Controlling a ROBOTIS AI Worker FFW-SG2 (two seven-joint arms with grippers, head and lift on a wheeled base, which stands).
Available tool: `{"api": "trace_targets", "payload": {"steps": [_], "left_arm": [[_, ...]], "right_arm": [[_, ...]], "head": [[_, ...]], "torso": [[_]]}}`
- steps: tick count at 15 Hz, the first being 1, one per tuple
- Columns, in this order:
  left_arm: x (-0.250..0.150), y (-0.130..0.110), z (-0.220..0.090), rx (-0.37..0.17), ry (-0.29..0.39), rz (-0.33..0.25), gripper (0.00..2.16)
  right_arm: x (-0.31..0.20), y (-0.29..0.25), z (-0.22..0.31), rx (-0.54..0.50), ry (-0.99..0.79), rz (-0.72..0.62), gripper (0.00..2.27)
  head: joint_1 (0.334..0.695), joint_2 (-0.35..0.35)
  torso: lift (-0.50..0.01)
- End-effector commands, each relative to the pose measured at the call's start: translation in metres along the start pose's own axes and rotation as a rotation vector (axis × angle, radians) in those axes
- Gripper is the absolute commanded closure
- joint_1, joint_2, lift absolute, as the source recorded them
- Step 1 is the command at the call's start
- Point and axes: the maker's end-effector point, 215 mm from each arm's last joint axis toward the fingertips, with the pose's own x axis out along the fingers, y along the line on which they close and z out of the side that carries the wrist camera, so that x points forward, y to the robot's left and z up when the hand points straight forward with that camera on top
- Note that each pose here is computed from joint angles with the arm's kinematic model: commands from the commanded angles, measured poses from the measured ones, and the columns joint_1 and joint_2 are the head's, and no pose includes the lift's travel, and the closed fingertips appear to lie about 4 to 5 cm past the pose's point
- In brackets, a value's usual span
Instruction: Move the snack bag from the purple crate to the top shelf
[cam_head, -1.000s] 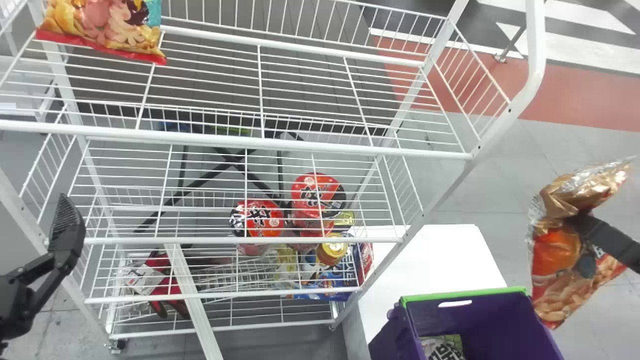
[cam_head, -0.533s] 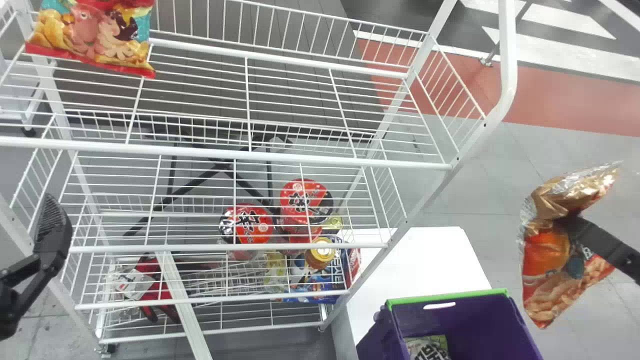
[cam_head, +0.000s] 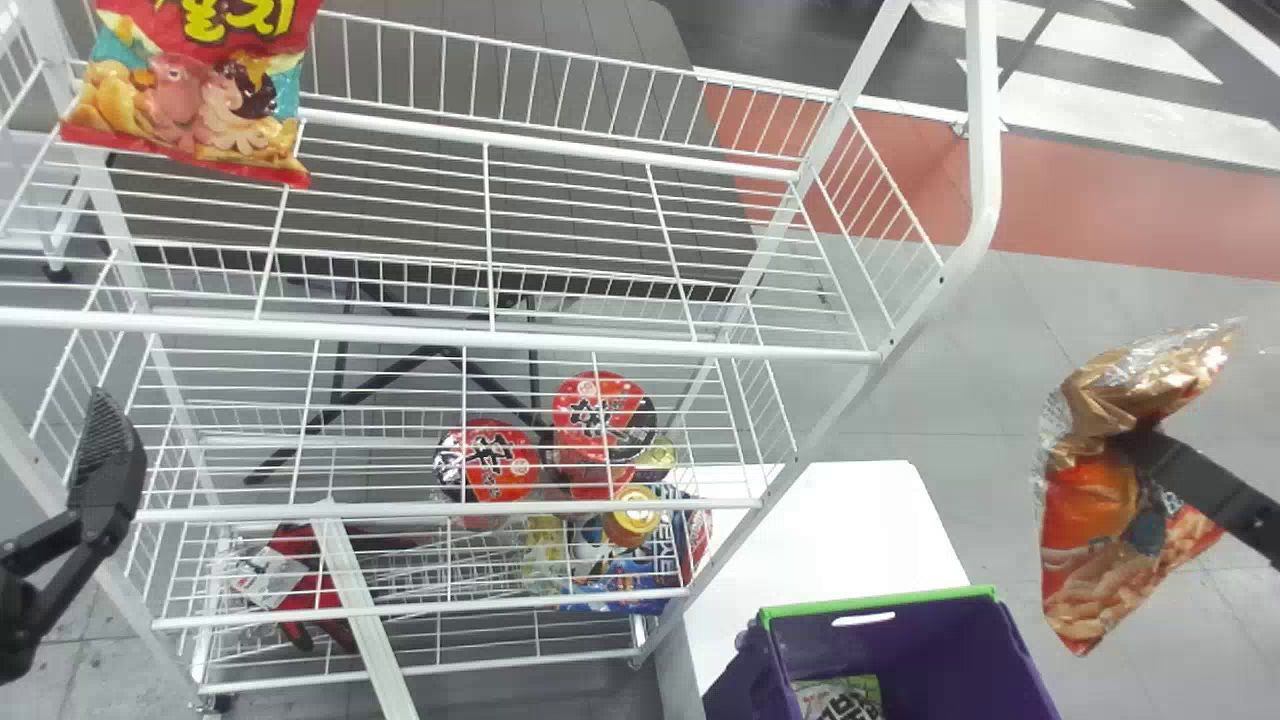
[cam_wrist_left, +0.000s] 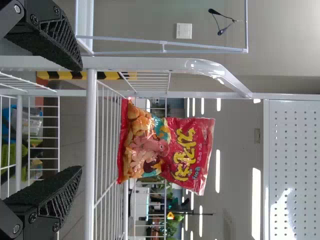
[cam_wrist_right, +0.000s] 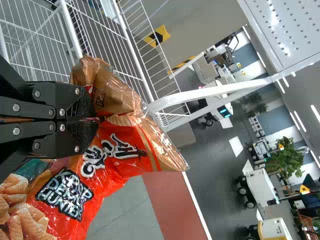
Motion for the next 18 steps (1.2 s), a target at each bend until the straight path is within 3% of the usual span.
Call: {"api": "trace_targets", "payload": {"steps": [1, 18], "left_arm": [[-0.0003, -0.0010, 0.0007, 0.004, -0.002, -0.002, 0.12], [-0.0015, 0.0008, 0.0016, 0.008, -0.002, 0.005, 0.12]], "right_arm": [[-0.0002, 0.0001, -0.0026, 0.008, 0.007, -0.001, 2.14], [-0.0032, -0.0009, -0.0014, 0.009, 0.002, 0.000, 2.12]], "head": [[0.695, -0.321], [0.695, -0.325]], "torso": [[-0.129], [-0.062]]}}
